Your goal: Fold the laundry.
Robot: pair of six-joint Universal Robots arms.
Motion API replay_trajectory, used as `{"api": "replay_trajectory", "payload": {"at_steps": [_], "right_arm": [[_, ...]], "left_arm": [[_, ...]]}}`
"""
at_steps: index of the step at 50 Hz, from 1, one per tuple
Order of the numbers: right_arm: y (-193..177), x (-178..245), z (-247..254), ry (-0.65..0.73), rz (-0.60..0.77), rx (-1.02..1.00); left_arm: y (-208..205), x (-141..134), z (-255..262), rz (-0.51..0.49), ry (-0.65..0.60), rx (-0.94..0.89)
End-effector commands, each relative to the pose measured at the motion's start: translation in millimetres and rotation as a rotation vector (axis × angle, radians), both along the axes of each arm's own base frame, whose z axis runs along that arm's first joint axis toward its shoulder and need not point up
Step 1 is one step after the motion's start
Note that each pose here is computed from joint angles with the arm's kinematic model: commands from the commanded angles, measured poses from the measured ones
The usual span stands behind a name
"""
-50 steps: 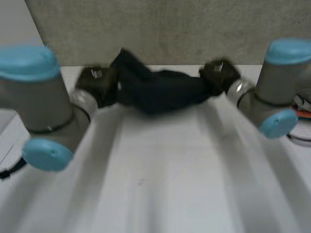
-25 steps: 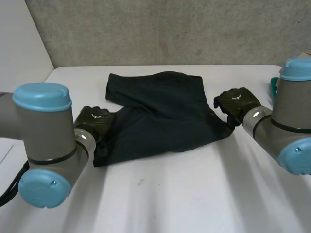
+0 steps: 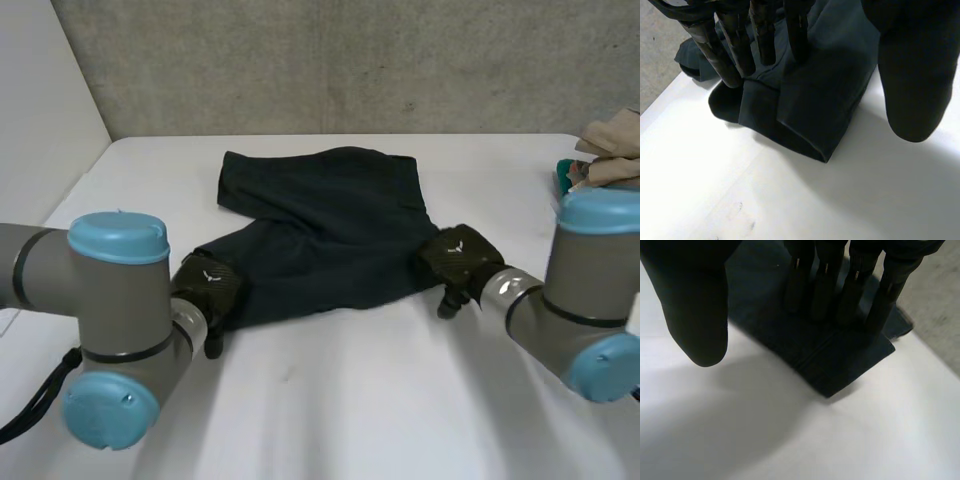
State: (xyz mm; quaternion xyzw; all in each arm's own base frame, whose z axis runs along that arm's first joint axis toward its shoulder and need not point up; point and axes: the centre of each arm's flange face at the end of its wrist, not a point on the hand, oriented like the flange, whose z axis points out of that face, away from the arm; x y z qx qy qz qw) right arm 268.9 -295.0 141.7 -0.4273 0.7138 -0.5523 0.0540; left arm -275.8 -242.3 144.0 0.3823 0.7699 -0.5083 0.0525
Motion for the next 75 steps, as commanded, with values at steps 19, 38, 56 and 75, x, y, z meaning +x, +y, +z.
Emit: {"api": "replay_trajectory", "payload": {"at_steps": [19, 38, 56, 75], "right_arm": [[-51, 50, -36, -0.044, 0.036, -0.179], [-18, 13, 33, 0.046, -0.002, -0.07], [56, -48, 60, 0.414, 0.189, 0.391], [-50, 19, 144, -0.142, -0.151, -0.471]], "left_arm": [[-63, -19, -14, 0.04, -0.099, -0.136], [-13, 1, 54, 0.05, 0.018, -0.124], [79, 30, 46, -0.102, -0.138, 0.276], [-78, -25, 181, 0.055, 0.304, -0.555]]}}
